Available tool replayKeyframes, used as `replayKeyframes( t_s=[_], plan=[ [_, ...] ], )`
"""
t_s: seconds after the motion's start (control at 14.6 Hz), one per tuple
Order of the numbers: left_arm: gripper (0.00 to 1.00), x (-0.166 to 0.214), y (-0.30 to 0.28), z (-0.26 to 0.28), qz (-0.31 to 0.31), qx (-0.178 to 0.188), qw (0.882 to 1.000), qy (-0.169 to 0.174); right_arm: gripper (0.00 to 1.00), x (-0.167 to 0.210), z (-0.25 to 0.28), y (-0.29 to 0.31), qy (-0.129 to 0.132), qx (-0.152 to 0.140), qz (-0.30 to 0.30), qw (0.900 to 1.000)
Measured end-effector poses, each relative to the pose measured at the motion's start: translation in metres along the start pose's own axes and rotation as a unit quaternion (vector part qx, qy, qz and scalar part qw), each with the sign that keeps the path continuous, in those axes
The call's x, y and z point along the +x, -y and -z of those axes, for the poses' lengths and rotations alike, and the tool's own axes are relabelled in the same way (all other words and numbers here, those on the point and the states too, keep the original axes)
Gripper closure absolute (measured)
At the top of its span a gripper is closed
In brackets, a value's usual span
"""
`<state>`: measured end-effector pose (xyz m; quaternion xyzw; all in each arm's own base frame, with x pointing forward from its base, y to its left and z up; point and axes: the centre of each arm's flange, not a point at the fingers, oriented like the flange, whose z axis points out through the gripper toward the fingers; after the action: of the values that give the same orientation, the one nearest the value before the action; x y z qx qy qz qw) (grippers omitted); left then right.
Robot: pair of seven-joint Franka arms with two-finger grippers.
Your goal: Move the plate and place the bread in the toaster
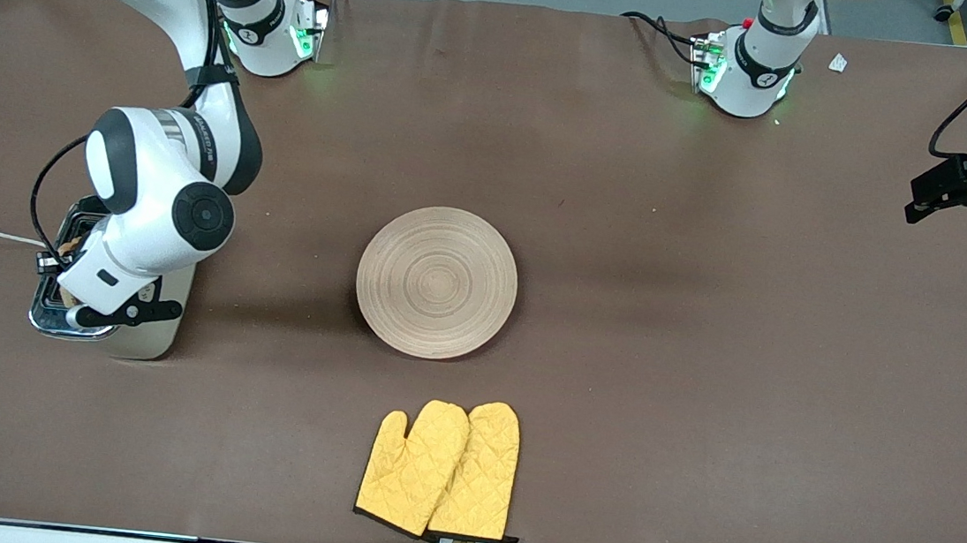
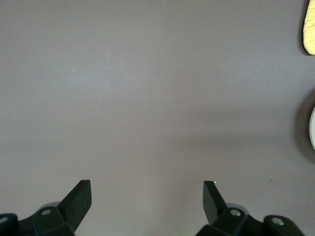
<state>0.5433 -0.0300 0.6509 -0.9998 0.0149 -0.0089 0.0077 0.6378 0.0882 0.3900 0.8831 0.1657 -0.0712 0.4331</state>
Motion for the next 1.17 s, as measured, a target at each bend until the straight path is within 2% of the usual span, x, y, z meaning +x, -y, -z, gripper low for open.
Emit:
replayKeyframes(
  t_s=[0.34,0.48,0.55,0.89,1.1,1.17],
  plan=[
    [0.00,0.002,-0.002,-0.005,-0.002,0.000,1.000,0.004,0.97,0.008,-0.015,0.017,0.006,0.047,-0.008,0.999],
    [0.00,0.004,-0.002,-0.007,-0.003,-0.001,1.000,0.006,0.93,0.007,-0.019,0.013,0.011,0.074,-0.021,0.997],
    [0.00,0.004,-0.002,-0.007,-0.003,-0.001,1.000,0.007,0.86,0.007,-0.020,0.008,0.013,0.084,-0.028,0.996],
    [0.00,0.004,0.002,-0.006,0.002,-0.001,1.000,0.005,0.35,0.001,-0.028,-0.030,0.013,0.114,-0.062,0.991],
    [0.00,0.004,0.004,-0.003,0.002,-0.001,1.000,0.002,0.05,-0.017,-0.012,-0.067,0.026,0.185,-0.109,0.976],
    [0.00,0.004,0.004,-0.003,0.003,-0.001,1.000,0.002,0.00,-0.025,-0.006,-0.085,0.029,0.212,-0.123,0.969]
  ],
)
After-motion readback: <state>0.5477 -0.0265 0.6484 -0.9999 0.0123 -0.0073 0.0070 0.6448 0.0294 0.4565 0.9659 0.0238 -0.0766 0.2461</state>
